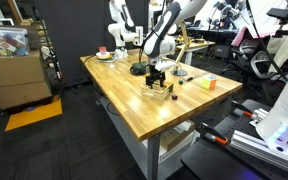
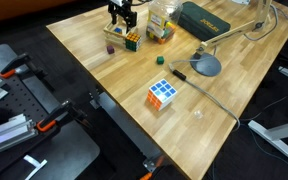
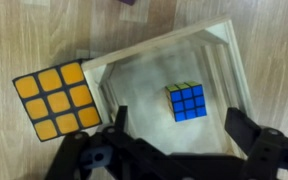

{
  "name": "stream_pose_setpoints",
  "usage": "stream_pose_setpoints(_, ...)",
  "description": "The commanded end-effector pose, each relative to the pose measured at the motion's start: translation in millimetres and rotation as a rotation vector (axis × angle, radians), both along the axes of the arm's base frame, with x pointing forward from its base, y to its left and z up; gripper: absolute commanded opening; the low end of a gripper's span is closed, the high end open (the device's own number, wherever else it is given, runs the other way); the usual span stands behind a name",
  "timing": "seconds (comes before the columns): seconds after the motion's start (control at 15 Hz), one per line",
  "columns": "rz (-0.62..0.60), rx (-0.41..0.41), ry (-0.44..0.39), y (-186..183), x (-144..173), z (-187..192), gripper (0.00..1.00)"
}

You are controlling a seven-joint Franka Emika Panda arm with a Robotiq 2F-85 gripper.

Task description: Place the small Rubik's cube on the medium one

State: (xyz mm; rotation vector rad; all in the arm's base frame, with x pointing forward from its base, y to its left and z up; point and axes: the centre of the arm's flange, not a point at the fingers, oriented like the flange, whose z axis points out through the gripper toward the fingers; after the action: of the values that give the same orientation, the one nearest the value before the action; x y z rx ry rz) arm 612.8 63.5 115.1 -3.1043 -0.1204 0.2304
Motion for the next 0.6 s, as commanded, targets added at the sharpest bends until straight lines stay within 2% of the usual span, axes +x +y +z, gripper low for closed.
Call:
stream_pose_setpoints(0.0, 0.001, -0.013, 0.038, -4.7, 6.9, -3.1, 1.0)
stream_pose_setpoints(0.53, 0.014, -0.004, 0.075, -3.2, 8.1, -9.6, 1.0)
